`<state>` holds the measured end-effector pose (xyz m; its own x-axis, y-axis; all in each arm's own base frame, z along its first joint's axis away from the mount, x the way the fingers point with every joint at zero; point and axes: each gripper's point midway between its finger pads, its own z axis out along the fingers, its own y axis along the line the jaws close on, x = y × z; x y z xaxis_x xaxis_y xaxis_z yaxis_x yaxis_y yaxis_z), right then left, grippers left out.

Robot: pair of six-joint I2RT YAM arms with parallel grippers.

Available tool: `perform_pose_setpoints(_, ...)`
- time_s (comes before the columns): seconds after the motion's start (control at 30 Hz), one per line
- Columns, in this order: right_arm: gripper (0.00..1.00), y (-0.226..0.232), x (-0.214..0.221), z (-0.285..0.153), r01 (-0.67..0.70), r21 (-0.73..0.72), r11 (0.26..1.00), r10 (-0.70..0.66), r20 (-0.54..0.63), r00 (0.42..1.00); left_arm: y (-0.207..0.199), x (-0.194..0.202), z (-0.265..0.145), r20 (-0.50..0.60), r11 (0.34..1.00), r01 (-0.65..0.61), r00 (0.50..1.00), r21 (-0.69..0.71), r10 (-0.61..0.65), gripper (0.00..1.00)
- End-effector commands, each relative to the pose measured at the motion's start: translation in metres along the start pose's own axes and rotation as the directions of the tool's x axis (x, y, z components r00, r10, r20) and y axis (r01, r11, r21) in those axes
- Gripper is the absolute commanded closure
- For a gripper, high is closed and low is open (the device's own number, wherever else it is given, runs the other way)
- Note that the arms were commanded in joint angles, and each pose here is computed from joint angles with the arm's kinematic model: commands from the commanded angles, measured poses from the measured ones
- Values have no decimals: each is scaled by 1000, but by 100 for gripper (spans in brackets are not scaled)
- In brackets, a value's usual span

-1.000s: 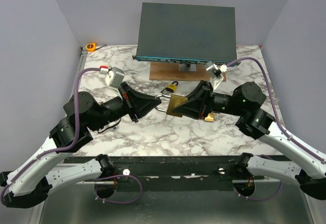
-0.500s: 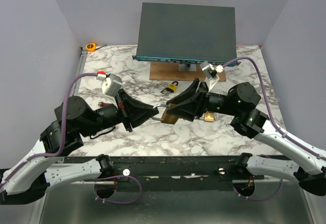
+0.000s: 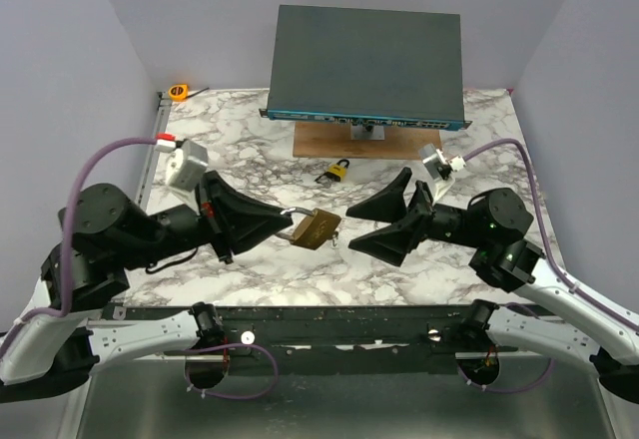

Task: Lock with the key
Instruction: Lock the lock.

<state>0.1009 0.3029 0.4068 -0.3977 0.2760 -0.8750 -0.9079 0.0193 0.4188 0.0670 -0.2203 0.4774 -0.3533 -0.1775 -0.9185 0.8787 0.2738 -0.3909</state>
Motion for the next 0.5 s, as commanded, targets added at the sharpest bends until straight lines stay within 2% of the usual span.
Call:
perform_pose_setpoints(0.0,20,13,4,-6,45,-79,996,-45,-1,999,-25,-51,-22,167,997,-47,985,60,36,100)
perform_pose_setpoints(0.23,30,15,-3,11,64,-136,989,-65,0,998,-28,-58,-20,169,997,-31,985,66,20,100)
perform_pose_setpoints(0.47,32,20,-18,15,99,-144,985,-94,44,995,-26,-58,-14,159,998,-17,987,57,8,100)
